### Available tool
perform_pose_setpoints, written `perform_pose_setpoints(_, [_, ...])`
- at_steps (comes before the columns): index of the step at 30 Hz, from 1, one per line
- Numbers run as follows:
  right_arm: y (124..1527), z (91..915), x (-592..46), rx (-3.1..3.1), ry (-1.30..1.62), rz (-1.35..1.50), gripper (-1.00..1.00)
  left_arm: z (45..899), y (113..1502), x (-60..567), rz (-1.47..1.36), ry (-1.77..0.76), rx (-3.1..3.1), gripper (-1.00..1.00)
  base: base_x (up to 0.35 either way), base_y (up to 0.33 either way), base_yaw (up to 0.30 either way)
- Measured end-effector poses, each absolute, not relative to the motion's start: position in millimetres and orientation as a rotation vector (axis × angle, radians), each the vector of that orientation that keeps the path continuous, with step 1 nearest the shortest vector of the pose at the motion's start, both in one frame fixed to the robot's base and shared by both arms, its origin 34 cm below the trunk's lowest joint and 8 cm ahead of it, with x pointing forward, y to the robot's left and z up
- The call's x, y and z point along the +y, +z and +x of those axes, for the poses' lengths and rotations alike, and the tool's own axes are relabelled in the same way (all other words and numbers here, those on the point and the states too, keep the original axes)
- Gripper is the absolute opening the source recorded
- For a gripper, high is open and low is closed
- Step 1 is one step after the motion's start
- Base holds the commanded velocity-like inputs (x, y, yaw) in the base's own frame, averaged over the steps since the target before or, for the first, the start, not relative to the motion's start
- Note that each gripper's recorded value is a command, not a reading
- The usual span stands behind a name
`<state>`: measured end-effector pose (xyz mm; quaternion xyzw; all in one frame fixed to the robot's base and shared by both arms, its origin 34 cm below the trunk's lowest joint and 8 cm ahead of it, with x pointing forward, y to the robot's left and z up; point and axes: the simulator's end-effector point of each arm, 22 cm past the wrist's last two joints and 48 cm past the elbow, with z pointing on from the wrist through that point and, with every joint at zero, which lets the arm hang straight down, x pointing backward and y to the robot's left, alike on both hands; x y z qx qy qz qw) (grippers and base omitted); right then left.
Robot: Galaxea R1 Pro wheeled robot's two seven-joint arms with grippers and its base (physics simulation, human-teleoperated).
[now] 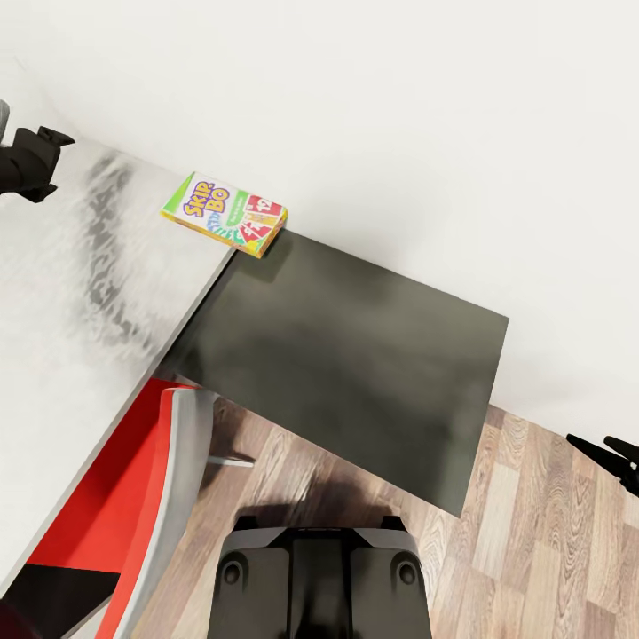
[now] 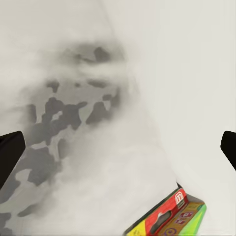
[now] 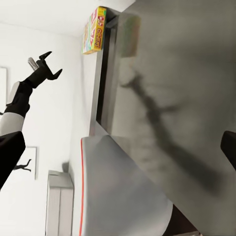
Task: Put all the toys in the child's room - the three board games (two on the bed and one on the table), the two jigsaw puzzles on the table, and the tennis ball on the table - inside the toy box on the table in the child's room.
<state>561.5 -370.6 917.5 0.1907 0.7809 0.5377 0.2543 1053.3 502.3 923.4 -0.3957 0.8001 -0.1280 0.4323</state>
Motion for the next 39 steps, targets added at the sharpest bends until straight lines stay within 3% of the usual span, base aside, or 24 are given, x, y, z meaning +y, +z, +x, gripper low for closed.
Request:
perform_pose_setpoints(16, [915.6,560.9,-369.3,2.120,1.459,0.523,1.00,1054.5,922.1,496.6,-0.987,-0.322,2.002,1.00,0.000,0.000,0.043])
perform_pose_setpoints(39, [892.3,612.5,-371.2,2.124,1.318,0.529,1.00,1092.6,967.6,442.0,-0.916,-0.434,1.980,1.00,0.000,0.000,0.255])
